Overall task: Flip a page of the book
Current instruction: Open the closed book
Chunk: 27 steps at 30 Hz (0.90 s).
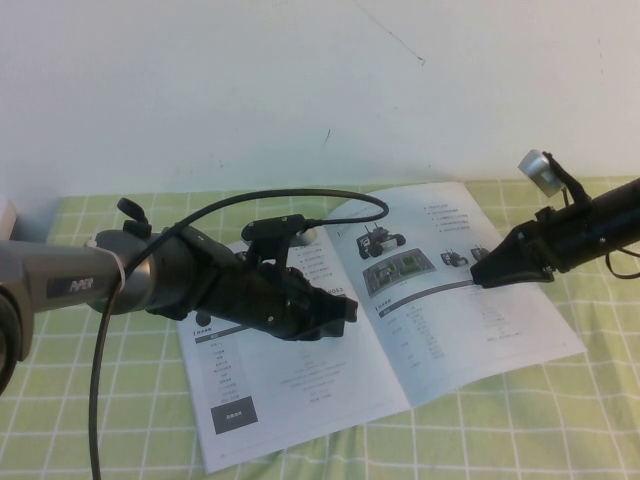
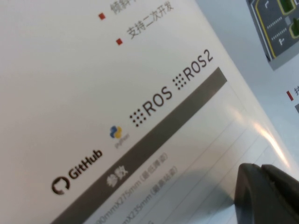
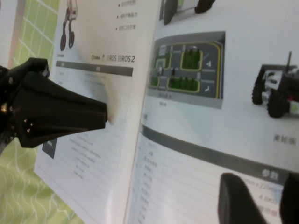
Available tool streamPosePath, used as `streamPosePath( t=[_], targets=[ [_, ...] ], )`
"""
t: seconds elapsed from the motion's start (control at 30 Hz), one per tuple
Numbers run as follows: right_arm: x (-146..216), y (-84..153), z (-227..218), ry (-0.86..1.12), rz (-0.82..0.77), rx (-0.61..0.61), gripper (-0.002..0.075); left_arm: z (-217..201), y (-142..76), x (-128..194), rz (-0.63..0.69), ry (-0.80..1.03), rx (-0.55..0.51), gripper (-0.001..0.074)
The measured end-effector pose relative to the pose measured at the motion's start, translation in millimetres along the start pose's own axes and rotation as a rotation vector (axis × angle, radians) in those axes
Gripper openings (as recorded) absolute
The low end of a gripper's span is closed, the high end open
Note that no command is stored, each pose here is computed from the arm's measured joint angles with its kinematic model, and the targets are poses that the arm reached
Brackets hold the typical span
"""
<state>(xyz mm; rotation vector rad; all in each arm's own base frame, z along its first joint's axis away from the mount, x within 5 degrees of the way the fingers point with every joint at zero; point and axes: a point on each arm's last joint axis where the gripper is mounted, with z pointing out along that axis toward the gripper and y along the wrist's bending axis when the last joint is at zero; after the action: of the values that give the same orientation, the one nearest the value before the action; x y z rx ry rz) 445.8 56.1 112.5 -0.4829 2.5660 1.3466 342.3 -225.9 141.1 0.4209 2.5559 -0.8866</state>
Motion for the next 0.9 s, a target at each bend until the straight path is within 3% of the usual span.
streamPosePath(
  t=[0.17, 0.3, 0.53, 0.77, 0.9],
  targets=[
    [-4, 7, -22, -0.028, -0.029, 0.033, 0.0048, 0, 0, 0, 0.013, 0.001, 0.001, -0.0002],
    [-4, 19, -49, -0.002, -0.104, 0.119, 0.0008, 0, 0, 0, 0.034, 0.001, 0.001, -0.0002],
    [8, 15, -70, 0.158, -0.087, 0.342, -0.0002, -2, -4, -5, 0.067, -0.004, 0.016, -0.0002],
    [6, 13, -66, 0.135, -0.137, 0.308, 0.0012, -10, -18, -36, 0.131, -0.084, 0.023, -0.0002],
    [-1, 16, -65, 0.059, -0.193, 0.28, 0.0131, -10, -16, -48, 0.143, -0.124, -0.028, -0.0002]
  ],
)
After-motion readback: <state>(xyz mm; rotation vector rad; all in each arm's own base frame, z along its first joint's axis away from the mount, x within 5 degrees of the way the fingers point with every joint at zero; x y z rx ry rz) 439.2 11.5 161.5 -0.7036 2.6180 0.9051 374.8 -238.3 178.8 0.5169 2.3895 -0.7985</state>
